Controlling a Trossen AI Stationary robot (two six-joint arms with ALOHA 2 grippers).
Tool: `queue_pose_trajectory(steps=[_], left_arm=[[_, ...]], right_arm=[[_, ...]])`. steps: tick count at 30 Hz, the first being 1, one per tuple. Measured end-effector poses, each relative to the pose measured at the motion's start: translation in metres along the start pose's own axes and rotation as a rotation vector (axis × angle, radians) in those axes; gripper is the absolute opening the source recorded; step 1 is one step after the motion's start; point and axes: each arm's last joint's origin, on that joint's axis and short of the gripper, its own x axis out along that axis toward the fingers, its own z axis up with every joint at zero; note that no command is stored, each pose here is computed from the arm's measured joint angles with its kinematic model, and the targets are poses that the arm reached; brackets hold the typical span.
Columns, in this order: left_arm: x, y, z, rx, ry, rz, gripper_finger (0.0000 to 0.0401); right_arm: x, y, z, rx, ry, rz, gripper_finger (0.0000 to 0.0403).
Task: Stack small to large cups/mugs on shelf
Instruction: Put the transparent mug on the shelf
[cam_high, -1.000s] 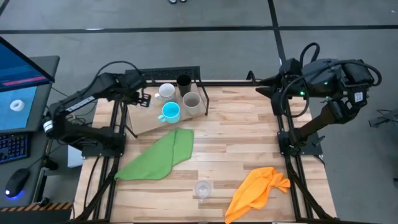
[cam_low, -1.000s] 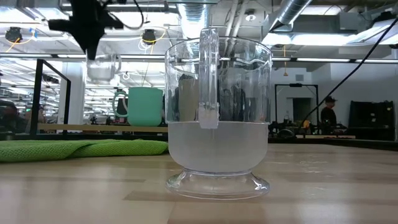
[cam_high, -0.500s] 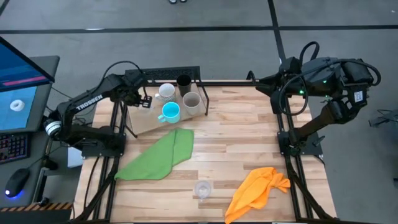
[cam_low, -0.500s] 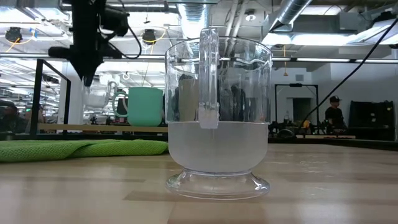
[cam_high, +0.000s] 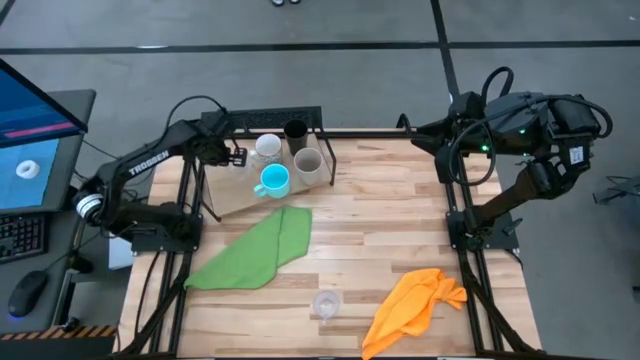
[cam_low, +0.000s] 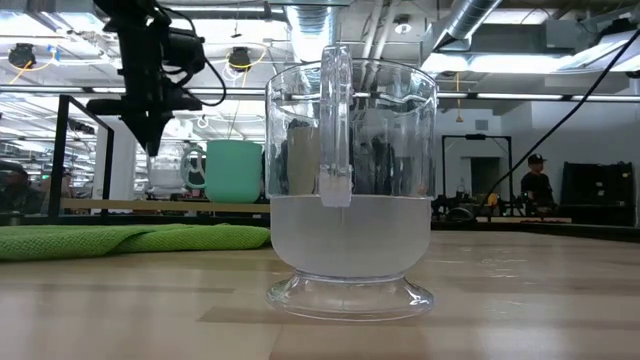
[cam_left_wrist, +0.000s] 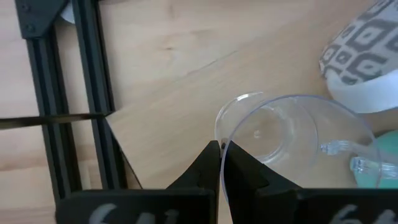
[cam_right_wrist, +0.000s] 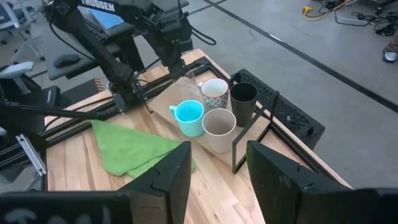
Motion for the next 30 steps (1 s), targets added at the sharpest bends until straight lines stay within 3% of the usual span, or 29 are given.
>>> queue_pose_trajectory(steps=[9,30], left_arm=[[0.02,-0.007,0.005,0.02,0.073,0.059,0.0],[0.016,-0.01,0.011,-0.008,0.039,0.035,0.0]], right_arm=[[0.0,0.0,0.0,-0.023,0.0,0.0,0.0175],[0.0,0.0,0.0,-0.024,0.0,0.0,0.0175]])
